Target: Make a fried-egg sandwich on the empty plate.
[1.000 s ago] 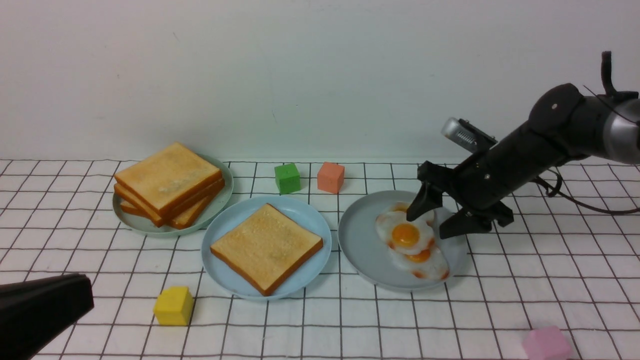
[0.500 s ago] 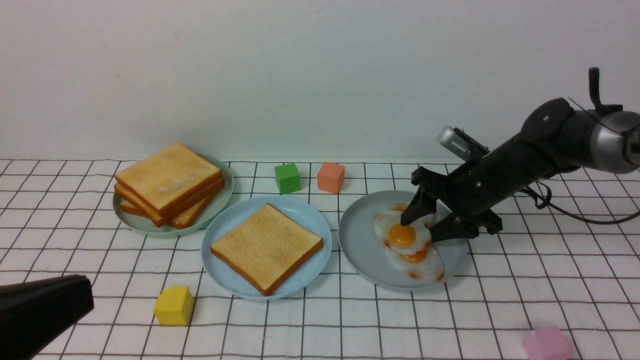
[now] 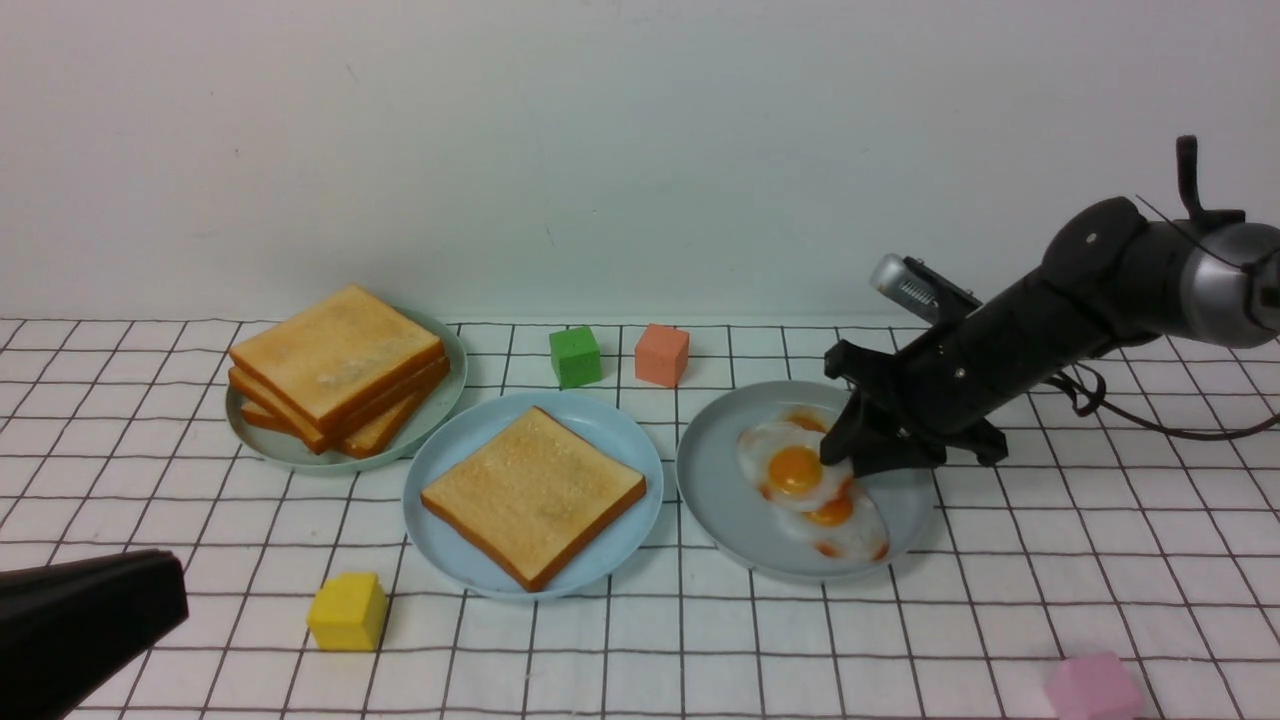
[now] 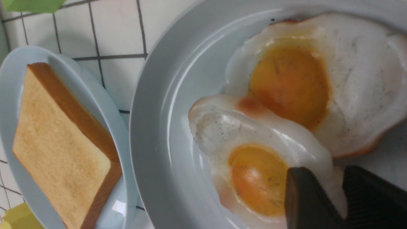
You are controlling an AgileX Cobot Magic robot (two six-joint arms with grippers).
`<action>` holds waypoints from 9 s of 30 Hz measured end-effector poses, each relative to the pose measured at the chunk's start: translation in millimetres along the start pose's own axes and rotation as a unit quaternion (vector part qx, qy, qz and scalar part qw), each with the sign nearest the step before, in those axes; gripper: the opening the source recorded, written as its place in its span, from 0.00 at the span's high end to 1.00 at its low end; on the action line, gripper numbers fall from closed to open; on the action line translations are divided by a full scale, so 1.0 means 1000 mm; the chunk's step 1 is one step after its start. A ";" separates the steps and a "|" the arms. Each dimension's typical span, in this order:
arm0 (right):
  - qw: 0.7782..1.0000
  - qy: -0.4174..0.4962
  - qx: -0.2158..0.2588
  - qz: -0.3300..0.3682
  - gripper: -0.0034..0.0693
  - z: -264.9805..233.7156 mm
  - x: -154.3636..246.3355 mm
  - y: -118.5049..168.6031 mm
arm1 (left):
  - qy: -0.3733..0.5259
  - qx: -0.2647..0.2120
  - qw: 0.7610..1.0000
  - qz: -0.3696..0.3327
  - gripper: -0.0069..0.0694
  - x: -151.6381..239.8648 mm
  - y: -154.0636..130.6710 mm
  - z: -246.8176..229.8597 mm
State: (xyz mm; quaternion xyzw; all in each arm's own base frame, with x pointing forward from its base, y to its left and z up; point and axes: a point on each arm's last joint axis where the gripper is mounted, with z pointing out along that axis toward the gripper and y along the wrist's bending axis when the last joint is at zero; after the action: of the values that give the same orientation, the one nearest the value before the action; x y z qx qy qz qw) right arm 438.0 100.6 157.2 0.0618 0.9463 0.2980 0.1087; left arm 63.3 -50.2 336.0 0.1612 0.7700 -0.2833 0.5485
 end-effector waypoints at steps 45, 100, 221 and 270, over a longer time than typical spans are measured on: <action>0.980 0.020 -0.196 -0.012 0.72 0.083 0.041 0.119 | -0.018 -0.030 0.999 0.012 0.92 -0.003 0.005 0.000; 0.896 -0.230 0.028 -0.378 0.92 -0.232 0.258 0.089 | 0.287 -0.256 0.923 -0.034 0.93 -0.033 0.154 0.209; 0.912 -0.176 0.033 -0.369 0.82 -0.229 0.266 0.084 | 0.436 -0.110 0.875 0.179 0.52 0.026 0.073 0.333; 0.923 -0.210 0.019 -0.323 0.97 -0.240 0.270 0.083 | -0.176 -0.007 0.984 0.016 0.93 0.080 0.025 -0.010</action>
State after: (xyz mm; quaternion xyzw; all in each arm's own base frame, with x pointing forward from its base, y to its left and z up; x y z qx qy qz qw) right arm 122.8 85.4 351.6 -0.1839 0.8760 0.2084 0.3941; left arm 41.6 -29.4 256.7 0.1174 0.6604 -0.2932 0.6813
